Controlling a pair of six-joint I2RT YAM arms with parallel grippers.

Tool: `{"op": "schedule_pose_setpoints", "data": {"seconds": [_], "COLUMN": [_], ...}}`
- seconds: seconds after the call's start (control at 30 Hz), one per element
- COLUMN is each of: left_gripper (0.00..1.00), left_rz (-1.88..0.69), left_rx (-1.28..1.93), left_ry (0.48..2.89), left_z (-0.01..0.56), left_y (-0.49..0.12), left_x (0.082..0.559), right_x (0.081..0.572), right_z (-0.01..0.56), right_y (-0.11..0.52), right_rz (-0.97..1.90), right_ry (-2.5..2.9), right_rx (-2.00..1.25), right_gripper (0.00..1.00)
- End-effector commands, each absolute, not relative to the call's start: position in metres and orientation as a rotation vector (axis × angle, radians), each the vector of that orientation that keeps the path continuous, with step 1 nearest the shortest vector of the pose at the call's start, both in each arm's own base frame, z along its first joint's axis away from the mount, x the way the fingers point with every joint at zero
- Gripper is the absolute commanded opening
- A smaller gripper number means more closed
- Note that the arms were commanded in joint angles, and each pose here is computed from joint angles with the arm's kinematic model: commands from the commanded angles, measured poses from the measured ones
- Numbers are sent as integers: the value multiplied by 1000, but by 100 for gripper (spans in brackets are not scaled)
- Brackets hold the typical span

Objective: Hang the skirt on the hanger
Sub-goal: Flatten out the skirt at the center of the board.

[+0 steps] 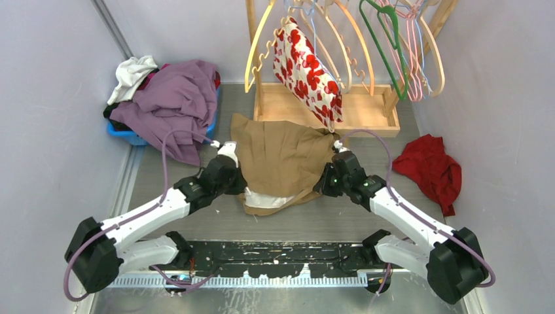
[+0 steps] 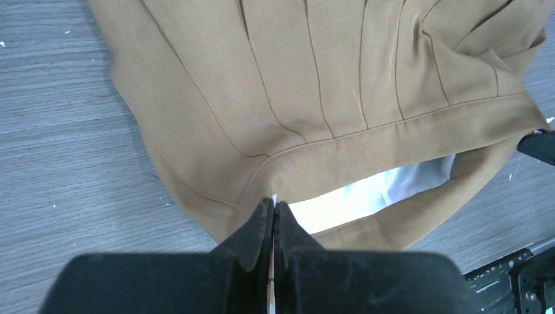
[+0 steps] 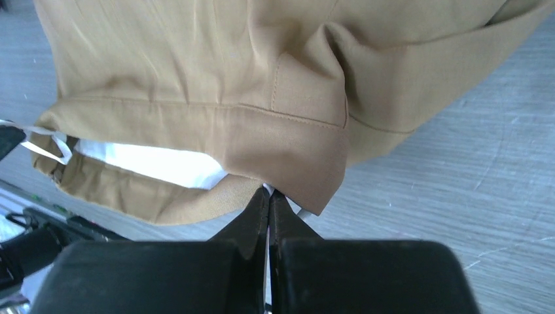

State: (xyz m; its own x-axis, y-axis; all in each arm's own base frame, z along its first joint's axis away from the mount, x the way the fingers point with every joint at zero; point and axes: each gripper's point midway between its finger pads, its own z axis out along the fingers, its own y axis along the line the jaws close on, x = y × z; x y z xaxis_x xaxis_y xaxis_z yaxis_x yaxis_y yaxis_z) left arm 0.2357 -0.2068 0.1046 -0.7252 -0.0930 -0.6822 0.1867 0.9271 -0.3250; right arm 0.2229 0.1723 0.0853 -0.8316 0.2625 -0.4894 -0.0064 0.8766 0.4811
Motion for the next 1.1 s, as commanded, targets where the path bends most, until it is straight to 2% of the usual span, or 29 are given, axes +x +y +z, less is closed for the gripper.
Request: {"op": "schedule_pose_setpoints", "data": {"seconds": [0.0, 0.23, 0.4, 0.47, 0.8, 1.07], "left_gripper": [0, 0, 0, 0, 0, 0], "left_rz": [-552, -558, -545, -533, -460, -372], "left_rx": [80, 33, 4, -4, -38, -88], "left_ry": [2389, 2427, 2462, 2472, 2506, 2486], "left_z": [97, 81, 71, 68, 67, 75], "left_y": [-199, -181, -173, -170, -158, -139], "left_x": [208, 184, 175, 173, 168, 167], "right_x": [198, 167, 150, 142, 104, 115], "right_z": [81, 72, 65, 66, 60, 69], "right_y": [174, 188, 190, 193, 179, 154], "right_rz": [716, 867, 853, 851, 718, 562], "right_ry": [2538, 2648, 2730, 2745, 2827, 2716], "right_rx": [120, 118, 99, 78, 22, 168], "right_gripper": [3, 11, 15, 21, 23, 23]}}
